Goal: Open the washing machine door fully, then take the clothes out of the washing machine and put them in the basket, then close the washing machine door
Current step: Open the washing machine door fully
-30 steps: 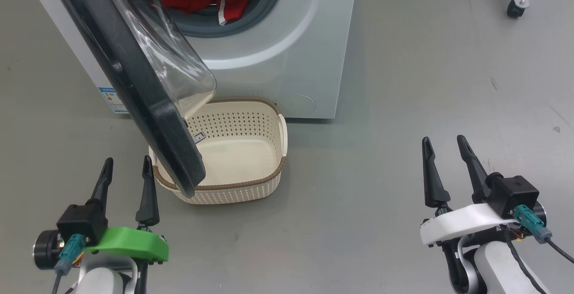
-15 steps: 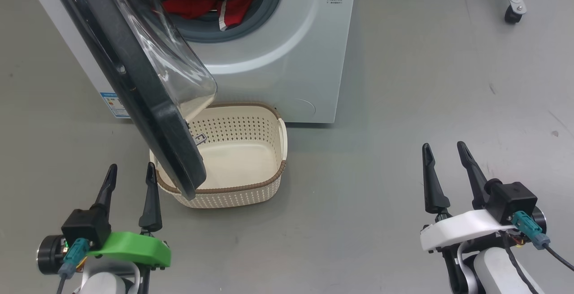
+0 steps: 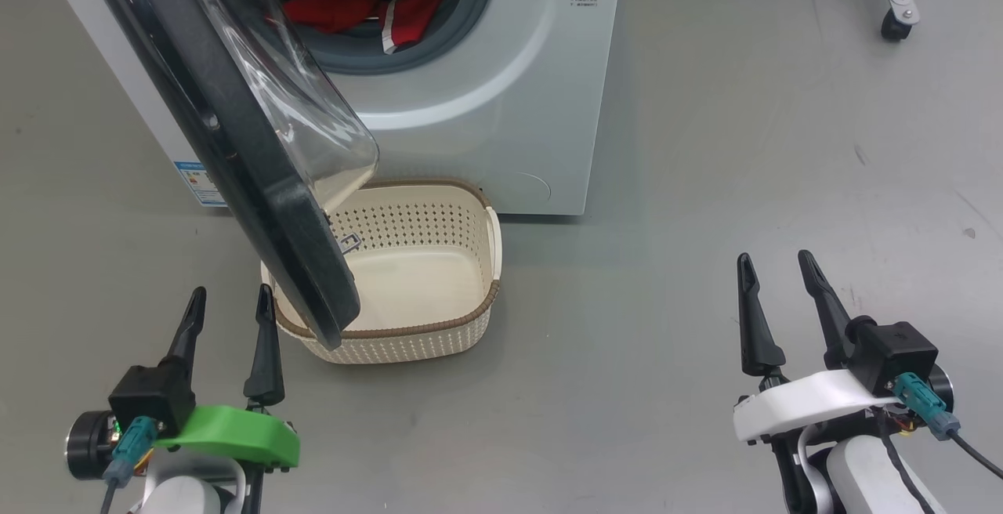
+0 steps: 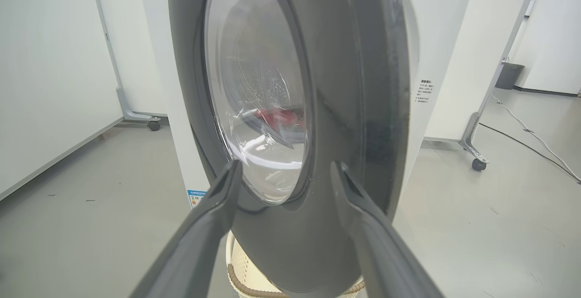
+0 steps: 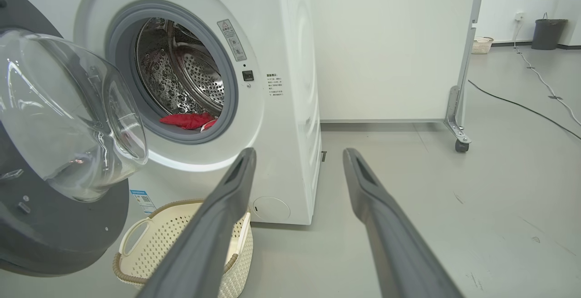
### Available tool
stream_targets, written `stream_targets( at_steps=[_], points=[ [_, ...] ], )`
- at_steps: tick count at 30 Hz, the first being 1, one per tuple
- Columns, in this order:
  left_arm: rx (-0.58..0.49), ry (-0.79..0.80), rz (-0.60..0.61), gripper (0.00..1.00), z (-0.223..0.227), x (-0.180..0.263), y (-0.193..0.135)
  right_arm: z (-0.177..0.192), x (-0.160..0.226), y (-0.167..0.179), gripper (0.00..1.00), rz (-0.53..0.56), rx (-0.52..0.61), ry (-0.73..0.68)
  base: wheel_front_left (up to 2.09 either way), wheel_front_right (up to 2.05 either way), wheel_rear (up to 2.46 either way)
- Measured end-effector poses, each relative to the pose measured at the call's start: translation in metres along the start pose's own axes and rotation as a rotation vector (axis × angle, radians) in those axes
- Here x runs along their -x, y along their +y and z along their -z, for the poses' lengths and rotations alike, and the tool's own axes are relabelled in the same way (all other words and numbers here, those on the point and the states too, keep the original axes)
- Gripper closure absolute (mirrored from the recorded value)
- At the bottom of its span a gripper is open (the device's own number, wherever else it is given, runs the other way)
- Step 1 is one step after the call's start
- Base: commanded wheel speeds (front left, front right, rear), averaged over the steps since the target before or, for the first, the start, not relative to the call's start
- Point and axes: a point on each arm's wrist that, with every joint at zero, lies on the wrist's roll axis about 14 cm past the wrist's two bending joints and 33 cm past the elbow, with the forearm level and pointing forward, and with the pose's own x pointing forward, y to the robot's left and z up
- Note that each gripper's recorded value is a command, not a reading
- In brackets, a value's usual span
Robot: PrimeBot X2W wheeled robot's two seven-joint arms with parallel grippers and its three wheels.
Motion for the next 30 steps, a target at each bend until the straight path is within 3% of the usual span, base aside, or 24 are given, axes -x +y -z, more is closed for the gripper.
stream_targets(
  at_steps=[1,2,3,4,19,25,30],
  points=[
    [0.0,0.0,0.0,0.0,0.0,0.0,0.0,0.0,0.0,0.0,0.0,0.001,0.0,0.0,0.0,0.0,0.0],
    [0.0,0.001,0.001,0.59,0.0,0.0,0.0,0.0,0.0,-0.001,0.0,0.002,0.0,0.001,0.0,0.0,0.0],
    [0.0,0.002,0.001,0.59,0.001,0.0,-0.001,0.0,0.0,-0.001,0.0,0.002,0.0,0.001,0.0,0.0,0.0],
    [0.001,0.002,0.003,1.0,0.001,0.0,-0.001,0.0,0.0,-0.002,0.0,0.004,0.001,0.0,0.0,0.0,0.0],
    [-0.001,-0.001,0.003,1.0,0.0,0.0,-0.001,0.001,-0.001,0.001,0.0,0.001,-0.01,-0.002,0.0,0.0,0.0],
    [-0.002,-0.114,-0.011,1.0,-0.037,-0.007,0.004,-0.001,-0.001,-0.001,0.0,0.003,-0.01,-0.009,0.0,0.0,0.0],
    [-0.019,-0.301,0.012,1.0,-0.1,-0.022,-0.002,-0.002,-0.001,0.002,0.0,-0.008,-0.008,-0.014,0.0,0.0,0.0]
  ],
)
